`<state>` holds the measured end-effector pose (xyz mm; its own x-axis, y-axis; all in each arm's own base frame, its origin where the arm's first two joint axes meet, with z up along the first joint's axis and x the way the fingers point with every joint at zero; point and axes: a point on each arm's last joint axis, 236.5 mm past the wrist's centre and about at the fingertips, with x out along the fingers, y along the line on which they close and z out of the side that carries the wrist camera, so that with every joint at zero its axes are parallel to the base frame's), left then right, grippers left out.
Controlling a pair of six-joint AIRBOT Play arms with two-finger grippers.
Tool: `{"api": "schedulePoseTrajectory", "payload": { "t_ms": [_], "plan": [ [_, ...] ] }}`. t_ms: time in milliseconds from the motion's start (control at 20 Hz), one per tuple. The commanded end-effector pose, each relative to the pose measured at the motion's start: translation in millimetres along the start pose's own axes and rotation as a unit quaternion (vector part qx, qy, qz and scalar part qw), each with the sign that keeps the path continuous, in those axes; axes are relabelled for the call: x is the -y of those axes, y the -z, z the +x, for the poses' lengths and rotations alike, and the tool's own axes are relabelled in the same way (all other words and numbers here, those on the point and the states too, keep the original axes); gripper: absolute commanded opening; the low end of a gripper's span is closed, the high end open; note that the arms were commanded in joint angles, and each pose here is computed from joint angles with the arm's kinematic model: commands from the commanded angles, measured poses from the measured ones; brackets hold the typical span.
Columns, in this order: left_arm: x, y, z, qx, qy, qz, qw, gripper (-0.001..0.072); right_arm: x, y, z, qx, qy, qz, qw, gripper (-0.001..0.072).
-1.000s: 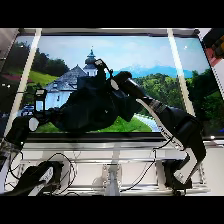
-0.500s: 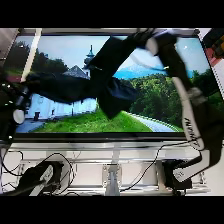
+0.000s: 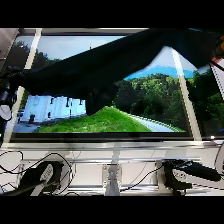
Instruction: Fold the clothes and pants, and hang the long-sleeved shirts on hangers.
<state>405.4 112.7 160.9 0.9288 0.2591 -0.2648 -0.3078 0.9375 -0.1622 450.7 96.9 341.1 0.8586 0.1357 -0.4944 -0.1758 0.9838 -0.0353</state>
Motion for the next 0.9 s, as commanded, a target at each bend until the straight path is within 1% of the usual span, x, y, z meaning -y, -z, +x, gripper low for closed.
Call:
{"api": "schedulePoseTrajectory", "payload": {
  "t_ms": [0,100,200,350,450,500,550,650,700,750,850],
  "plan": [
    [-7.9,26.9,-1.7,-0.06,-0.014,0.012,0.998,0.0037,-0.9,74.7,-24.1,-0.151,-0.006,0.003,0.989,0.0027],
    [-13.7,56.6,-7.2,-0.124,-0.02,0.061,0.99,0.0036,-4.3,136.9,-16.2,-0.264,-0.009,-0.001,0.964,0.0027],
    [-27.6,87.6,-17.4,-0.196,-0.031,0.13,0.971,0.0036,-5.3,185.8,5.4,-0.329,-0.006,-0.006,0.944,0.0027],
    [-53.6,122.4,-32.0,-0.282,-0.062,0.184,0.94,0.0037,-10.0,256.5,34.8,-0.397,-0.008,-0.005,0.918,0.0027],
    [-63.1,131.5,-34.3,-0.304,-0.073,0.202,0.928,0.0037,-12.0,289.3,45.7,-0.424,-0.009,-0.005,0.906,0.0027],
    [-62.9,131.9,-30.5,-0.301,-0.072,0.204,0.929,0.0037,-12.2,294.8,54.0,-0.418,-0.009,-0.006,0.908,0.0027],
    [-60.6,129.3,-24.2,-0.29,-0.068,0.204,0.932,0.0037,-8.5,291.3,68.7,-0.392,-0.003,-0.009,0.92,0.0027],
    [-47.9,111.3,-0.2,-0.23,-0.051,0.2,0.951,0.0037,2.7,255.7,107.1,-0.291,0.017,-0.031,0.956,0.0027],
    [-36.1,94.6,13.5,-0.183,-0.037,0.186,0.965,0.0037,3.7,225.4,126.2,-0.22,0.018,-0.034,0.975,0.0027],
    [-26.1,76.7,22.9,-0.14,-0.026,0.159,0.977,0.0036,1.7,195.9,138.1,-0.159,0.015,-0.028,0.987,0.0027],
    [-13.5,36.2,36.1,-0.074,-0.019,0.085,0.993,0.0036,9.4,140.3,149.0,-0.069,0.023,-0.013,0.997,0.0026]
  ]
}}
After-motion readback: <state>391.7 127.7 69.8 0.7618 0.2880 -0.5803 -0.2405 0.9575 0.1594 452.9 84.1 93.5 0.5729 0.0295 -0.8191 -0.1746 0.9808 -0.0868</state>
